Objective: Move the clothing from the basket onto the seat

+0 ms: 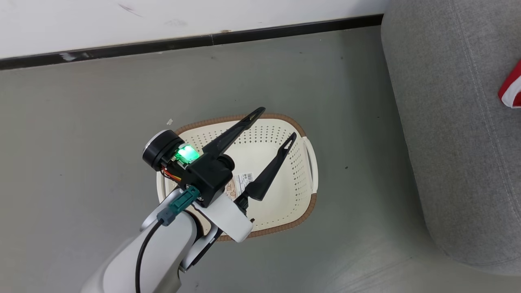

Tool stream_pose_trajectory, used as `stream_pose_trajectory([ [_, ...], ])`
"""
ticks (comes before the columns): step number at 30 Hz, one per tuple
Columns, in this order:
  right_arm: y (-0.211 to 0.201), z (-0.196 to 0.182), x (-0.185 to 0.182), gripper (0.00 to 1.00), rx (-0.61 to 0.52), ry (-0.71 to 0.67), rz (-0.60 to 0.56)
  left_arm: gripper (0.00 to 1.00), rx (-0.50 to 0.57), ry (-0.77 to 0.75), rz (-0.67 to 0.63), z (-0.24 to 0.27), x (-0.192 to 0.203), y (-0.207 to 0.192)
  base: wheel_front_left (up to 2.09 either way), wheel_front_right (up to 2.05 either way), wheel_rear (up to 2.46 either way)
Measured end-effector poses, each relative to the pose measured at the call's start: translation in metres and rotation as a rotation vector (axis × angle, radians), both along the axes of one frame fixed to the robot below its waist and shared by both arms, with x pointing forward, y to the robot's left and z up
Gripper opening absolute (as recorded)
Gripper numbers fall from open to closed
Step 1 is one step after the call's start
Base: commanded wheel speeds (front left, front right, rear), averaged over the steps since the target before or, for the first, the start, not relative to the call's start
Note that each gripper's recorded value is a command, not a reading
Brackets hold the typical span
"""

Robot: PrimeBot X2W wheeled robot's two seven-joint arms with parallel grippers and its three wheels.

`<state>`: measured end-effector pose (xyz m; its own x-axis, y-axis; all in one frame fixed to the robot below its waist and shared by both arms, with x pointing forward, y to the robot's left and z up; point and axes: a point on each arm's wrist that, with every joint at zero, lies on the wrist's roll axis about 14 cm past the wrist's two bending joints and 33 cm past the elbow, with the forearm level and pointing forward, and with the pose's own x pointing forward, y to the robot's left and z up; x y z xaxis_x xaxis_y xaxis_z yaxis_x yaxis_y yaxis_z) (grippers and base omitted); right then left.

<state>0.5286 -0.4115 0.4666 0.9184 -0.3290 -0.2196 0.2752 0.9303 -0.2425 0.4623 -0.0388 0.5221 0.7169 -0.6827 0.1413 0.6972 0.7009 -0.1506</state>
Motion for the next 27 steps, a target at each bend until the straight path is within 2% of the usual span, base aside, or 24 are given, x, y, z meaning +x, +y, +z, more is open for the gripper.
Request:
stream_pose_trajectory([
  [2, 0.009, -0.005, 0.001, 0.00, 0.012, -0.001, 0.012, 1.00, 0.007, 0.004, 0.000, -0.002, 0.000, 0.000, 0.00, 0.00, 0.00],
  [3, 0.010, -0.005, 0.000, 0.05, 0.016, -0.004, 0.014, 1.00, 0.008, 0.004, 0.000, -0.003, 0.001, 0.000, 0.00, 0.00, 0.00],
  [7, 0.012, -0.003, -0.003, 0.57, 0.020, -0.019, 0.015, 1.00, 0.010, 0.003, 0.000, -0.003, 0.001, -0.001, 0.00, 0.00, 0.00],
  [9, 0.013, -0.002, -0.005, 0.94, 0.021, -0.021, 0.016, 1.00, 0.012, 0.001, -0.001, -0.003, 0.002, -0.001, 0.00, 0.00, 0.00],
  [10, 0.013, -0.002, -0.006, 1.00, 0.022, -0.021, 0.015, 1.00, 0.013, 0.000, -0.001, -0.004, 0.002, -0.002, 0.00, 0.00, 0.00],
  [18, 0.008, 0.000, -0.028, 1.00, 0.002, -0.017, 0.014, 1.00, -0.005, -0.014, 0.010, 0.002, 0.007, -0.002, 0.00, 0.00, 0.00],
  [27, 0.030, 0.001, -0.045, 1.00, 0.021, -0.037, 0.066, 1.00, -0.007, -0.031, 0.046, 0.007, 0.014, 0.006, 0.00, 0.00, 0.00],
])
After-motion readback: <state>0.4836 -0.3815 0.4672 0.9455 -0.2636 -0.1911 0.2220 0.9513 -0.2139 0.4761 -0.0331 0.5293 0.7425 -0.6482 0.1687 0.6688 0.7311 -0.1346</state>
